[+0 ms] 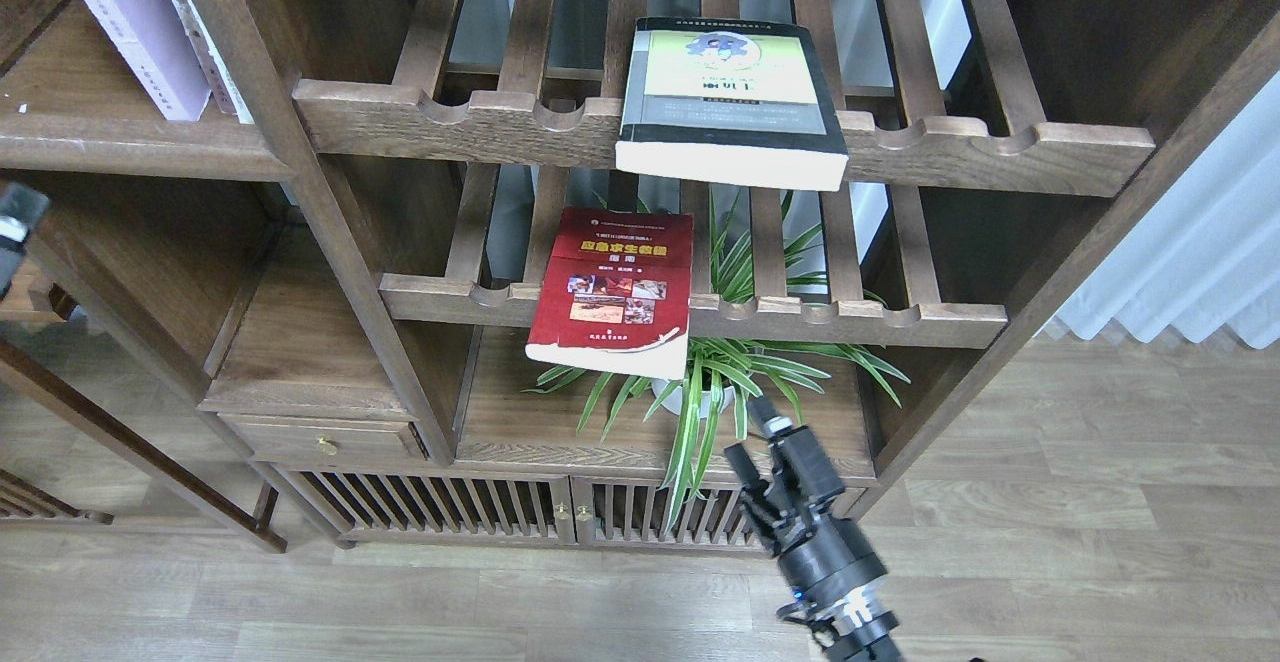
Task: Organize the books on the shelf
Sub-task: 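Reach the right gripper up to the white book on the upper shelf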
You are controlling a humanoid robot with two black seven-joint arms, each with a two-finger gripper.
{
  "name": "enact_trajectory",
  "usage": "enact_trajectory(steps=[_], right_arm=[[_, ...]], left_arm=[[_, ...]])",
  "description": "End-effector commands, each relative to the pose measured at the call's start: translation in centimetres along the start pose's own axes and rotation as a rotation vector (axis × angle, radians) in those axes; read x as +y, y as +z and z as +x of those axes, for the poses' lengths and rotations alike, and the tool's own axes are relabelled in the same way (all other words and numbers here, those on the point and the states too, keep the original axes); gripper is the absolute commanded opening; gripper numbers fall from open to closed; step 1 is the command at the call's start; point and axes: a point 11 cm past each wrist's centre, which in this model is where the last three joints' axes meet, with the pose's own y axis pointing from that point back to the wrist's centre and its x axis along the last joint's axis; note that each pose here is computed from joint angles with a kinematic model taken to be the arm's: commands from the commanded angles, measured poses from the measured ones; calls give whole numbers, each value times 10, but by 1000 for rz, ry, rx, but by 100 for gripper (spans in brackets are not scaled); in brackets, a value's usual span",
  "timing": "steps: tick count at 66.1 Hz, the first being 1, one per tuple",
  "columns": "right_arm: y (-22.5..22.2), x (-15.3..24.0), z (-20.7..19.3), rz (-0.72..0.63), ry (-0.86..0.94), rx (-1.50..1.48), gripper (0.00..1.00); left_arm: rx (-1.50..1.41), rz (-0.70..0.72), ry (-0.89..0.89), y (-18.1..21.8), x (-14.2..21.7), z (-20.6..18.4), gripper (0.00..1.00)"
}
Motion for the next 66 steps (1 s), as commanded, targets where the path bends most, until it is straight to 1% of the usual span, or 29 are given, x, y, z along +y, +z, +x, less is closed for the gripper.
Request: enact_trajectory(steps=[1, 15, 19, 28, 36, 50, 66], right_arm=[[-19, -8, -21, 24, -60, 38, 97], [-23, -21, -44, -3, -132, 73, 97], [-22, -32, -60, -20, -188, 96, 96], [-12, -46, -85, -62, -272, 133, 96], [6, -57, -108, -93, -362, 147, 95], [40, -66, -116, -136, -419, 183, 95], [45, -85, -139, -163, -501, 227, 96]], left_arm=[[5, 11, 11, -4, 1, 4, 100], [12, 28, 37, -10, 4, 12, 100], [18, 45, 51, -17, 6, 16, 100], [21, 53, 62, -19, 8, 20, 100], [22, 54, 74, -20, 10, 23, 100], [24, 54, 88, -20, 12, 27, 100], [25, 46, 98, -19, 13, 30, 100]])
